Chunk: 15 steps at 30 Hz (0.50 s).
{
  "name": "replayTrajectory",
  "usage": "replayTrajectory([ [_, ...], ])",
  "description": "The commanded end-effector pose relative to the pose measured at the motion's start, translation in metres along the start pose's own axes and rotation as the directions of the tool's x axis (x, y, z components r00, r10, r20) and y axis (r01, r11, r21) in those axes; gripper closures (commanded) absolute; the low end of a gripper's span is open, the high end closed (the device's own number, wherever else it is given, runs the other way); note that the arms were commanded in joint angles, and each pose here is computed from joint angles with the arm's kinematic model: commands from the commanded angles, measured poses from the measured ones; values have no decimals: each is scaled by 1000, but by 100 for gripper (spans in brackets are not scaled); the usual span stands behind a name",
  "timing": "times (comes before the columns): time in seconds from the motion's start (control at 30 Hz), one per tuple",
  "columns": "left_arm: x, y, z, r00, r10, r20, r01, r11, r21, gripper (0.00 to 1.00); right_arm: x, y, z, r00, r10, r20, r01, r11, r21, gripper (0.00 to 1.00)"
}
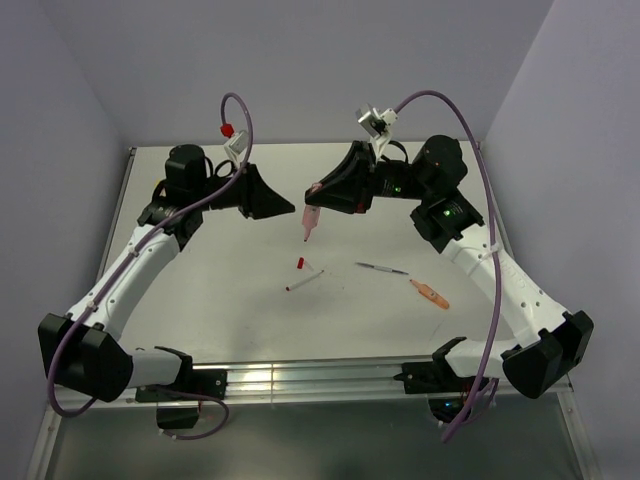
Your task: Insert the pens into the pen caps
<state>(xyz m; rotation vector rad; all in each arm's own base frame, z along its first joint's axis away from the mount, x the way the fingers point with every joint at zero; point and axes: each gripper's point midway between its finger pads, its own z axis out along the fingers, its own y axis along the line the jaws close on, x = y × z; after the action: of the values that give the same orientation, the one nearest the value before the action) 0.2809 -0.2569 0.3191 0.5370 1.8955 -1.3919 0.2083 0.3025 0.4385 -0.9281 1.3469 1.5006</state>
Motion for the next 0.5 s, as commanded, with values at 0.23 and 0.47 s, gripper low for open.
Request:
replayTrajectory([
  [0.23,6,-146,-37,992,128,-12,-109,889,444,51,-5,-15,-4,998,-59,34,58,998,39,100],
  [0.47,27,-132,-32,987,152,-51,-123,921,369,53,-8,-16,-4,998,-53,34,52,998,35,100],
])
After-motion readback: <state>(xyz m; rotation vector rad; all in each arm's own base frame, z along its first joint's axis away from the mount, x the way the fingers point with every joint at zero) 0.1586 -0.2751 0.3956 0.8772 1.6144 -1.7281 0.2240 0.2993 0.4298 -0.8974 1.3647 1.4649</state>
